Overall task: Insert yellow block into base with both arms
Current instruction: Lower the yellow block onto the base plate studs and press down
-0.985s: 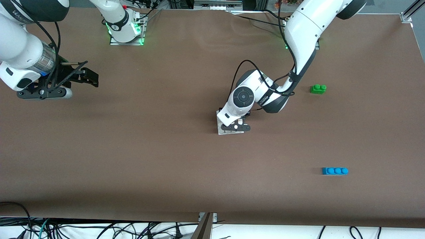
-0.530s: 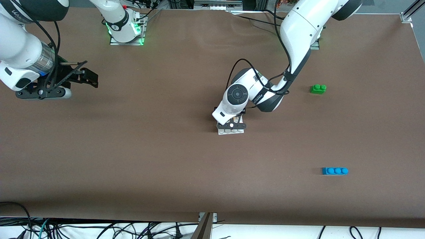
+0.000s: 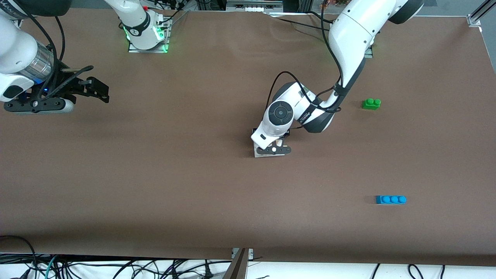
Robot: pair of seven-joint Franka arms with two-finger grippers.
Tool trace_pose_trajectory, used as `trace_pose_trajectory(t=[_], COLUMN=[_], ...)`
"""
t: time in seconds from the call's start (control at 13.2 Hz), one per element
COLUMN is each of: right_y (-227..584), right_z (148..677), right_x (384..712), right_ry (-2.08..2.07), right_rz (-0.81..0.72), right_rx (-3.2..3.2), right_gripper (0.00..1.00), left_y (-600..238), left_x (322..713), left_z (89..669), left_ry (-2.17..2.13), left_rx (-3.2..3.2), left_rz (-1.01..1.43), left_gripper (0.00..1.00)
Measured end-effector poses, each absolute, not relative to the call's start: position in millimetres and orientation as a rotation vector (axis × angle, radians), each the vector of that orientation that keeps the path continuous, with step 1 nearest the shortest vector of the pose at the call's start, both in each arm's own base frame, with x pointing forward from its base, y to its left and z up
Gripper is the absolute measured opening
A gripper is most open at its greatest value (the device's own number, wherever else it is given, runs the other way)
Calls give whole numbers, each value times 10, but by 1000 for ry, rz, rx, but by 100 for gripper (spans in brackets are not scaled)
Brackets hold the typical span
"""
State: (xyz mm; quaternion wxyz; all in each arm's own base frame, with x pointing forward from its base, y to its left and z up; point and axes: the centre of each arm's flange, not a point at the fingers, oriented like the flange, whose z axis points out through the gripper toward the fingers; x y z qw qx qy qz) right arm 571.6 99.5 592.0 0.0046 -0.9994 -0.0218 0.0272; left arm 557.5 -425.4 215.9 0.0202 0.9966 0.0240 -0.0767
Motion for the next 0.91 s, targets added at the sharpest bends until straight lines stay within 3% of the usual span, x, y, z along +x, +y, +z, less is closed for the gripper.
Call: trace_pose_trajectory(t=[0.91], right_y=[1224], right_z=[5906], right_x=[5664], right_ry=[-133], right_rz=[103], right_rx=[-3121], right_gripper=[100], left_y=[-4330], left_x=[5485], left_z=[2156], left_ry=[52], left_rx=[3102], left_rz=[-266], left_gripper=[68])
